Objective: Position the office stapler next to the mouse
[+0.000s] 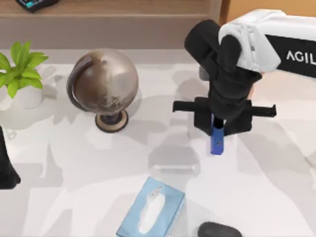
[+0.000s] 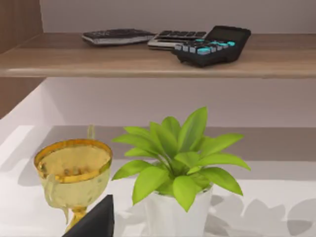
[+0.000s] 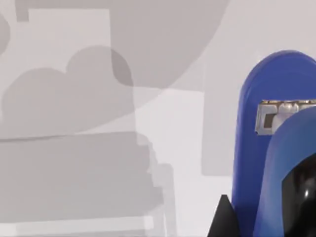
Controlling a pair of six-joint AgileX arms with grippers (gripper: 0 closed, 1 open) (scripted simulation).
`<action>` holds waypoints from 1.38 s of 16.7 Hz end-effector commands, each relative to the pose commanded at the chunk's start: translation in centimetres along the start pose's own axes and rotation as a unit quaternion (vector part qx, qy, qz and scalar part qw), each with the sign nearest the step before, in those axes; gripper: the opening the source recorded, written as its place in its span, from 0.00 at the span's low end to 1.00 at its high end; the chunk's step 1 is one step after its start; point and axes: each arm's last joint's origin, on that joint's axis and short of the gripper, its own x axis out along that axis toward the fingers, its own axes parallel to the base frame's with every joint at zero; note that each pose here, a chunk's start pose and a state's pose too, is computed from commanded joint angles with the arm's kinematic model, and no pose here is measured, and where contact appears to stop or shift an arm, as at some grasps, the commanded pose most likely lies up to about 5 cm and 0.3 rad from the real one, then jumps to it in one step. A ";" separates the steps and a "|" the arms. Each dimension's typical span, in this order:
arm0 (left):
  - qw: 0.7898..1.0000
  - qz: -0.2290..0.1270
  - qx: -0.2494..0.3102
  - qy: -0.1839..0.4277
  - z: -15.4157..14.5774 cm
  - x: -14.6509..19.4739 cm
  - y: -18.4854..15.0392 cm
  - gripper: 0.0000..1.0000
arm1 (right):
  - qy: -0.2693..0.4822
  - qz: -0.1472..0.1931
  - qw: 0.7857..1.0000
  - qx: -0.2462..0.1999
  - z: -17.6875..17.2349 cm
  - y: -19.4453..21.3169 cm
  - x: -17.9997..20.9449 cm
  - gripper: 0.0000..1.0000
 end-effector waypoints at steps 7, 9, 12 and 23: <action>1.000 0.000 0.000 0.000 0.0 0.0 0.0 1.00 | -0.037 0.008 0.999 0.031 1.0 -1.1 -0.3 0.00; 1.000 0.000 0.000 0.000 0.0 0.0 0.0 1.00 | -0.038 -0.001 0.998 0.042 1.1 -1.6 0.0 0.00; 1.000 0.000 0.000 0.000 0.0 0.0 0.0 1.00 | -0.038 -0.014 0.998 0.050 1.0 -2.1 0.4 0.00; 1.000 0.000 0.000 0.000 0.0 0.0 0.0 1.00 | 0.041 -0.015 0.998 -0.035 -1.9 0.7 3.3 0.00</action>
